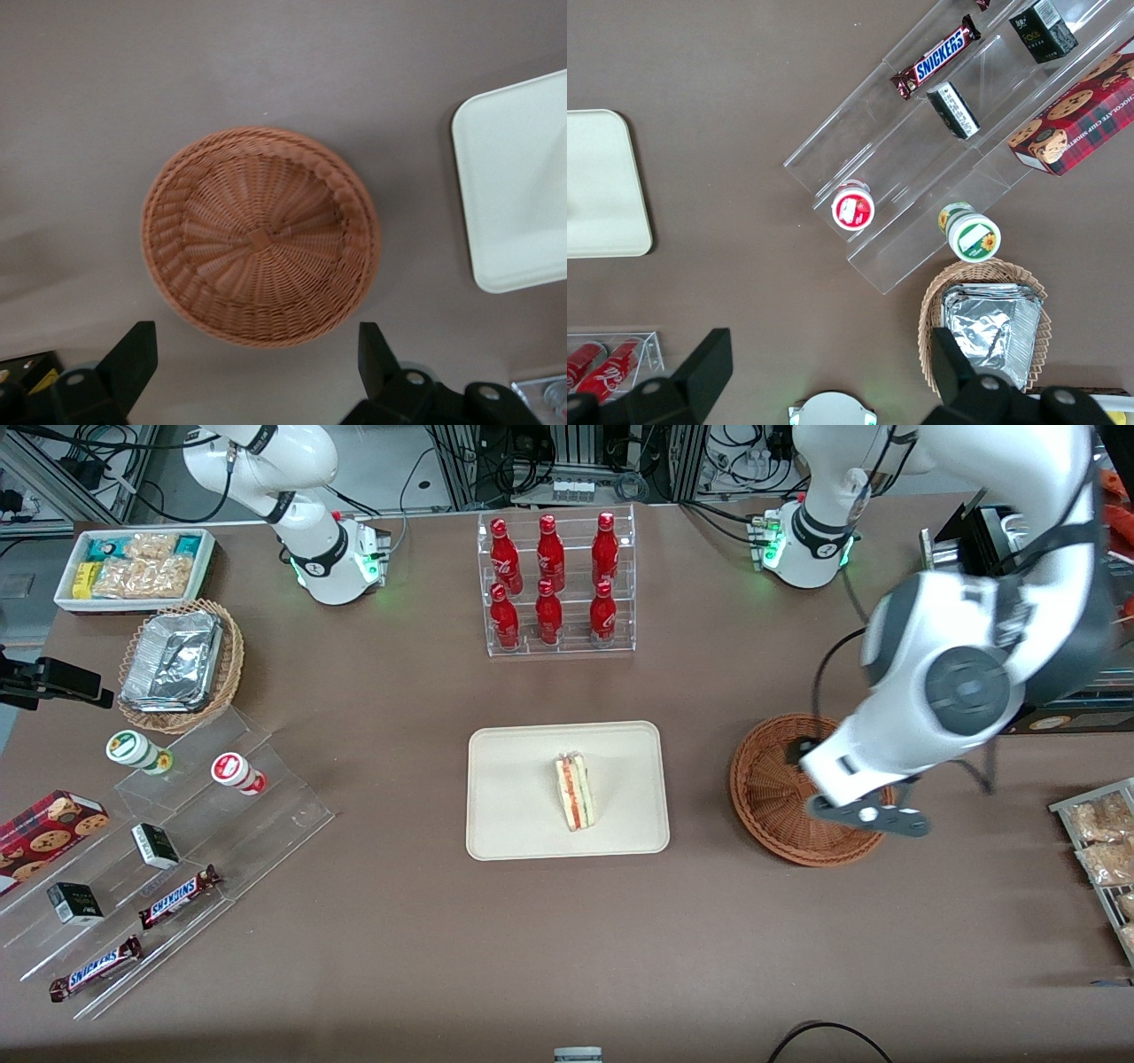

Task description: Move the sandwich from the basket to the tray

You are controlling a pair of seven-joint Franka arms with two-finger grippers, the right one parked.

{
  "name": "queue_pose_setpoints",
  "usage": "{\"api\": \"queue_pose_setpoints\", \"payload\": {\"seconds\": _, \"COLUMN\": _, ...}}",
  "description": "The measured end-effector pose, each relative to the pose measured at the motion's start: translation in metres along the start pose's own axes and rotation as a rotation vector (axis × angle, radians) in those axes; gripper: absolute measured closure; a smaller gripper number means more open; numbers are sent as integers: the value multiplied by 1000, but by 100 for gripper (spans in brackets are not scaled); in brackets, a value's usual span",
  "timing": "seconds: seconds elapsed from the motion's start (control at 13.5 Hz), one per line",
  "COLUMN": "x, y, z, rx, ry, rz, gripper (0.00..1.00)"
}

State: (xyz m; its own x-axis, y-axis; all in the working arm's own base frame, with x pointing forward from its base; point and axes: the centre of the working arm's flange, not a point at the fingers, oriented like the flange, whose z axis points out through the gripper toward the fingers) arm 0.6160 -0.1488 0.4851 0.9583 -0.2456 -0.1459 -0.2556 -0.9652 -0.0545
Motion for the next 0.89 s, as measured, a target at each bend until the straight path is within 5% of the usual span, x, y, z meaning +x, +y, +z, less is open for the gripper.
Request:
{"api": "queue_pose_setpoints", "payload": {"seconds": 0.52, "x": -56, "y": -66, "z": -44, "rx": -18, "ry": 48, "rz": -61, "gripper": 0}}
{"api": "queue_pose_setpoints", "payload": {"seconds": 0.89, "x": -95, "y": -98, "z": -76, "rx": -26, "ry": 45, "rz": -72, "gripper": 0}}
